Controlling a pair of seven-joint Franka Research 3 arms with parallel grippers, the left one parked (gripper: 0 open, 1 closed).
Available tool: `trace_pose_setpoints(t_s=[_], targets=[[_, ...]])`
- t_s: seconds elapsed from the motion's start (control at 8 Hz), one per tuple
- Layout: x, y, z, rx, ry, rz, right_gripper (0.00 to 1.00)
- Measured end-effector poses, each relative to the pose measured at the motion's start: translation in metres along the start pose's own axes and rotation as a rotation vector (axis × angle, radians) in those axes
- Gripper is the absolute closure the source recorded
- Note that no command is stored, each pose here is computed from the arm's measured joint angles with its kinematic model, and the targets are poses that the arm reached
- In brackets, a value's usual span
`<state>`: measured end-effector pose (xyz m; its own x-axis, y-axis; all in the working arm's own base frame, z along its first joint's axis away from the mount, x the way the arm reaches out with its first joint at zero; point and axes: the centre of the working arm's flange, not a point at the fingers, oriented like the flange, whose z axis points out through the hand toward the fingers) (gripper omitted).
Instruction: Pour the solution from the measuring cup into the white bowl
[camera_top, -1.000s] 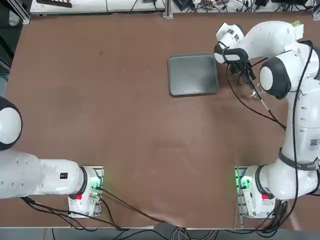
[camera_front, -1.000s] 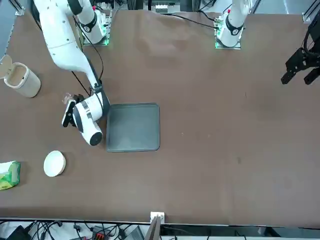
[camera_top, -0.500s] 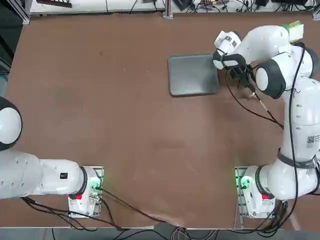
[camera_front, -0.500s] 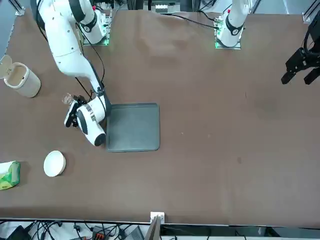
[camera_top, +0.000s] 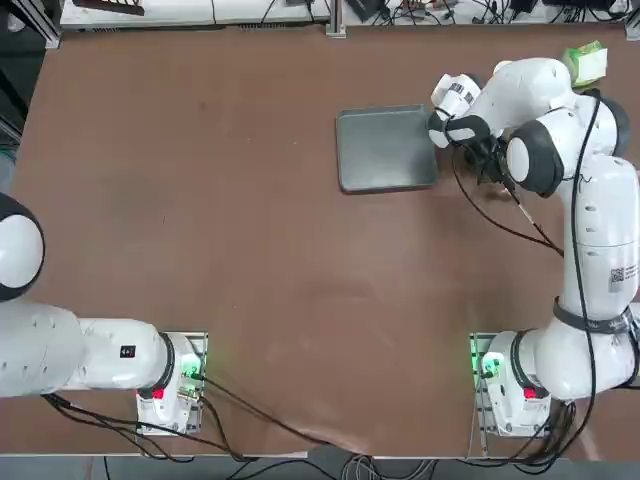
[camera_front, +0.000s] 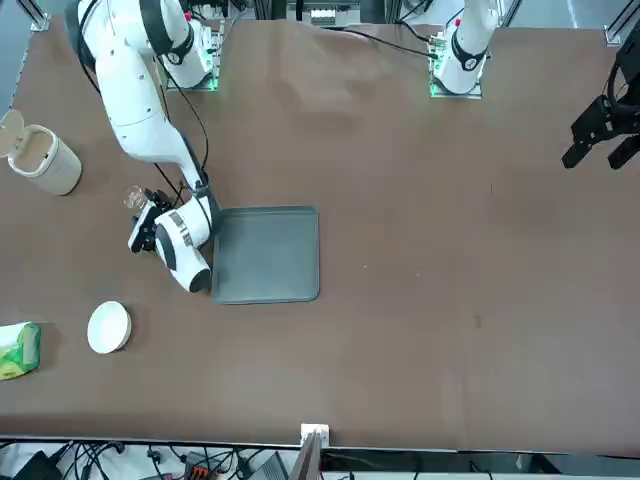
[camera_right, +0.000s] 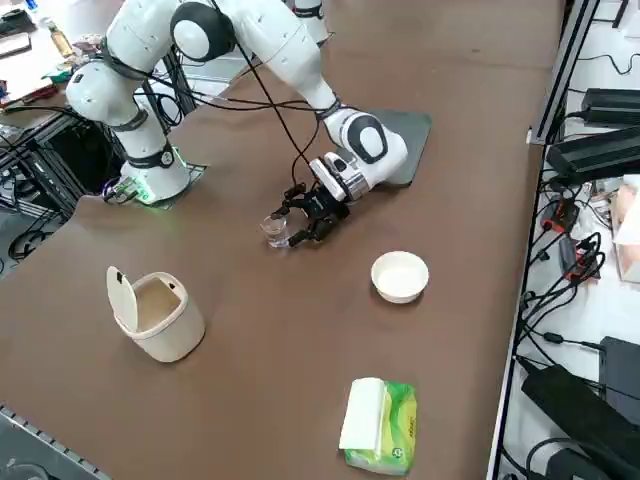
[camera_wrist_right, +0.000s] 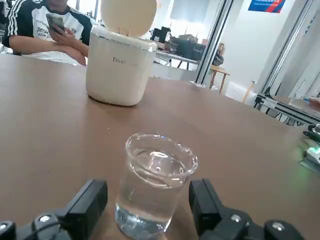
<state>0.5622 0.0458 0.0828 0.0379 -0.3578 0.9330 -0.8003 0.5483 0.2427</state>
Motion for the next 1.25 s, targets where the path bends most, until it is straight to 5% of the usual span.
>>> trace_pose_setpoints(t_s=[1.25], targets=[[-0.003, -0.001, 0.017, -0.038, 0.076, 0.105, 0.03]])
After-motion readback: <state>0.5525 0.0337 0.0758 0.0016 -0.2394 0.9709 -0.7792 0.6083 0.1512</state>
